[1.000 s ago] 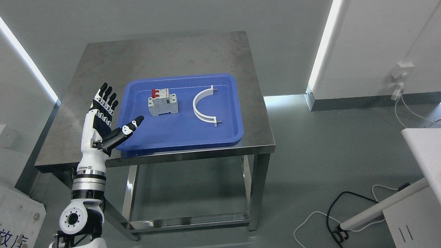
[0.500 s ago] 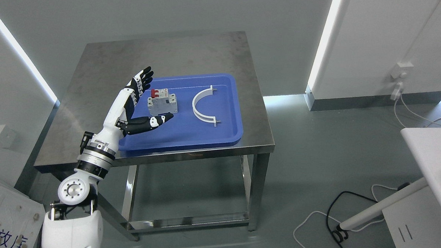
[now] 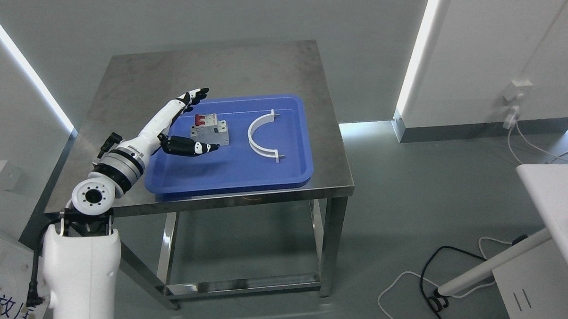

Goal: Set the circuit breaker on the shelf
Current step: 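Reach the left hand toward the white circuit breaker in the blue tray, then close the left hand fingers around the circuit breaker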

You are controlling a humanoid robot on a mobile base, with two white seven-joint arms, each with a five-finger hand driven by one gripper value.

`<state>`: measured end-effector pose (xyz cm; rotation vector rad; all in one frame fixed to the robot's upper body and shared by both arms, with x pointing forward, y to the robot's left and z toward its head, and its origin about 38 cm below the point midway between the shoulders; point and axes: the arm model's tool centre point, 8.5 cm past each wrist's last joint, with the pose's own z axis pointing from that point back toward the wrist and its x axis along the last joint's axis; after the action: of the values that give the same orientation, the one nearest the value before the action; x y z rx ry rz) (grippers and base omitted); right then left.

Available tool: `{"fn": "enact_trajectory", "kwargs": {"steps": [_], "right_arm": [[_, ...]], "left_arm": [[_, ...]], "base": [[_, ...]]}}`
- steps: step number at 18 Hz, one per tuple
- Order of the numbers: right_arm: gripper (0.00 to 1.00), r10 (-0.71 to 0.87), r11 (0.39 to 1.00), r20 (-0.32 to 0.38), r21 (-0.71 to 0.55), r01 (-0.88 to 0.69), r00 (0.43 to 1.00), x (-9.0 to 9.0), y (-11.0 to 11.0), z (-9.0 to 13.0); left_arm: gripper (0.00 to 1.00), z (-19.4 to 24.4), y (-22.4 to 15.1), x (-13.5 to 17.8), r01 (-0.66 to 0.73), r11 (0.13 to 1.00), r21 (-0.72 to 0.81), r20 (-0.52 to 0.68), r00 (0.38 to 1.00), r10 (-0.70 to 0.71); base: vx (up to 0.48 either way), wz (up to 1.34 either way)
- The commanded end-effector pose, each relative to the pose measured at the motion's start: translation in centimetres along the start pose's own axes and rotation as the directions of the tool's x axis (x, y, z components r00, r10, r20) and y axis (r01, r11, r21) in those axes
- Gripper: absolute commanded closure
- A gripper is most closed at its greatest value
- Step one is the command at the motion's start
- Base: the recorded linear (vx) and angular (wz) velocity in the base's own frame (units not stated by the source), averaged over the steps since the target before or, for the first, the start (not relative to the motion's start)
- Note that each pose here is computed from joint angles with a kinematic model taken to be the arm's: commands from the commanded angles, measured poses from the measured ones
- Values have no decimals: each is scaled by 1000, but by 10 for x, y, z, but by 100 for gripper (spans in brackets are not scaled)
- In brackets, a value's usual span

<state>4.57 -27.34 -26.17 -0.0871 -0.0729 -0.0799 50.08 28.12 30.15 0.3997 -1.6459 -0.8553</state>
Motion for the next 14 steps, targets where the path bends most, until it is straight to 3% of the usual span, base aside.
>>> {"fn": "enact_trajectory", "kwargs": {"steps": [1, 8, 14], "right_arm": [[0, 2, 1000, 26, -18, -2, 1000, -6, -12, 0], [0, 1, 1000, 26, -18, 0, 1000, -6, -12, 0], [0, 2, 1000, 26, -18, -2, 1000, -6, -12, 0]], "left_arm": [[6, -35, -2, -14, 150, 982, -116, -163, 972, -168], [20, -60, -14, -6, 156, 972, -178, -172, 967, -187], [21, -56, -23, -22, 144, 969, -202, -202, 962, -186]], "base": [[0, 0], [0, 0], [0, 0]]}}
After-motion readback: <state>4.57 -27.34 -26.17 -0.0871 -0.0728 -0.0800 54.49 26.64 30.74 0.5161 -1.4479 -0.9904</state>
